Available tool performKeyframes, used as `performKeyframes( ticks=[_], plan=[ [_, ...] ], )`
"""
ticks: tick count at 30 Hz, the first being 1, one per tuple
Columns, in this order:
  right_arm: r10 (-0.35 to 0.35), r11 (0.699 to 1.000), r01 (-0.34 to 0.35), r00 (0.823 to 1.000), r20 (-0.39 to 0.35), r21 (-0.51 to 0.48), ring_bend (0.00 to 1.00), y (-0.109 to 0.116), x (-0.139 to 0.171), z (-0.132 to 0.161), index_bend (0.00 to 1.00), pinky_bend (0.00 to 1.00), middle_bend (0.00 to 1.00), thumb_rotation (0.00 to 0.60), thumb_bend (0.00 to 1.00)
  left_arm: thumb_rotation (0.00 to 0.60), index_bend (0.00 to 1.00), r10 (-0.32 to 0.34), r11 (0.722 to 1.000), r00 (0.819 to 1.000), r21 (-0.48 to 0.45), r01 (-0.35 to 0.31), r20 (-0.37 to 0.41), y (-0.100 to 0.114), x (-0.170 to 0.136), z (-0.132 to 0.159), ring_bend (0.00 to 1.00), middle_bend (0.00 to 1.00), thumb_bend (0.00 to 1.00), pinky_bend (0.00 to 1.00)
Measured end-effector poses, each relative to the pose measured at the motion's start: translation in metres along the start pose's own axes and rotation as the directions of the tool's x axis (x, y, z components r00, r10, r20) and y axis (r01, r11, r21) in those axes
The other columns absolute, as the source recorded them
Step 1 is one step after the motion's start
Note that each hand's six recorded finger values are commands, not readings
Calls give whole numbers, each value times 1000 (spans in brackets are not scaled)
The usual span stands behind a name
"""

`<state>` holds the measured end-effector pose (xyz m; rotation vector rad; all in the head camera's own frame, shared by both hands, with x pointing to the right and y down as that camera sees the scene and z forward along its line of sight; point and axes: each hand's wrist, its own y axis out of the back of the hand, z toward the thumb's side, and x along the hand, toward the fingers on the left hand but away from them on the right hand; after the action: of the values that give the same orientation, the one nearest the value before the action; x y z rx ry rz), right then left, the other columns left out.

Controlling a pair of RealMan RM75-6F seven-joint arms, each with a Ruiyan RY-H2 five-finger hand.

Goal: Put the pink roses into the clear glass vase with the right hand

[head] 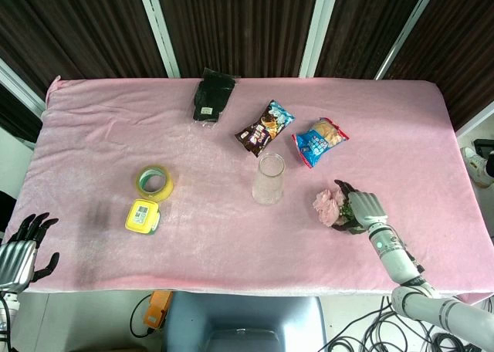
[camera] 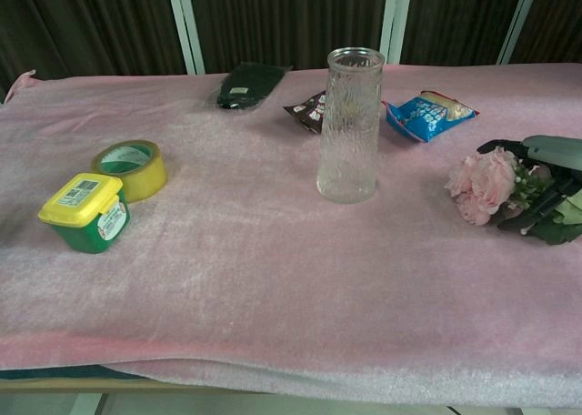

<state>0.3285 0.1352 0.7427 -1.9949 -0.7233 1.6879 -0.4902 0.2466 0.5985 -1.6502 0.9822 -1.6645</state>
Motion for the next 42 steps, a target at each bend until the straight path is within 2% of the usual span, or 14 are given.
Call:
performKeyframes(
  ticks=[3, 6, 9, 12, 15, 18, 21, 22, 24, 25, 28, 31, 34, 42],
  plan=[
    [-33, 999, 33, 999, 26, 12, 688, 0, -4, 2, 641, 857, 591, 600, 202, 600, 187, 2, 1000, 1000, -2, -2, 1, 1, 0, 0, 41, 92, 394, 300],
    [-99, 995, 99, 994, 38, 6, 767, 6, -6, 6, 787, 930, 682, 600, 276, 600, 187, 5, 1000, 1000, -6, -5, 1, 2, -1, -1, 41, 92, 394, 300],
    [-181, 983, 183, 982, 48, -19, 782, 17, -7, 8, 832, 943, 697, 600, 299, 600, 187, 5, 1000, 1000, -11, -5, 1, 2, -1, -1, 41, 92, 394, 299],
    [-274, 958, 277, 960, 52, -67, 784, 33, -5, 10, 838, 945, 699, 600, 301, 600, 187, 6, 1000, 1000, -13, -6, 1, 3, -2, -2, 41, 93, 394, 300],
    [-382, 914, 384, 923, 45, -128, 785, 57, 0, 13, 838, 945, 699, 600, 302, 600, 187, 6, 1000, 1000, -13, -6, 0, 3, -2, -2, 41, 92, 394, 300],
    [-498, 850, 494, 867, 28, -185, 785, 85, 9, 18, 838, 945, 699, 600, 302, 600, 187, 4, 1000, 1000, -12, -4, 2, 2, -2, -1, 41, 92, 394, 300],
    [-616, 766, 599, 788, -1, -232, 785, 118, 21, 27, 837, 945, 699, 600, 302, 600, 187, 3, 1000, 1000, -13, -3, 6, 2, -2, 0, 41, 92, 395, 300],
    [-662, 728, 638, 750, -13, -249, 785, 133, 27, 32, 837, 945, 699, 600, 302, 600, 187, 3, 1000, 1000, -13, -3, 6, 2, -2, 0, 41, 93, 394, 300],
    [-724, 669, 690, 688, -34, -276, 785, 155, 36, 40, 834, 946, 699, 600, 302, 600, 187, 4, 1000, 1000, -13, -4, 7, 2, -2, 0, 41, 92, 394, 300],
    [-760, 630, 718, 648, -48, -295, 785, 170, 42, 47, 834, 946, 699, 600, 302, 600, 187, 4, 1000, 1000, -12, -3, 7, 2, -2, 0, 41, 92, 394, 300],
    [-826, 550, 766, 558, -80, -332, 785, 202, 54, 65, 833, 949, 699, 600, 302, 600, 188, 1, 1000, 1000, -11, -1, 5, 2, -3, 0, 41, 92, 393, 300],
    [-863, 497, 787, 494, -109, -365, 786, 230, 59, 85, 832, 950, 699, 600, 301, 600, 187, 0, 1000, 1000, -11, 0, 2, 1, -3, -1, 41, 92, 394, 300],
    [-886, 459, 800, 442, -137, -387, 786, 252, 60, 105, 831, 951, 699, 600, 307, 600, 187, 3, 1000, 1000, -11, -3, 1, 2, -3, -1, 41, 92, 394, 300],
    [-910, 415, 817, 364, -199, -400, 789, 294, 45, 150, 825, 959, 699, 600, 327, 600, 187, 2, 1000, 1000, -11, -2, -1, 2, -3, -2, 41, 92, 394, 300]
  ],
)
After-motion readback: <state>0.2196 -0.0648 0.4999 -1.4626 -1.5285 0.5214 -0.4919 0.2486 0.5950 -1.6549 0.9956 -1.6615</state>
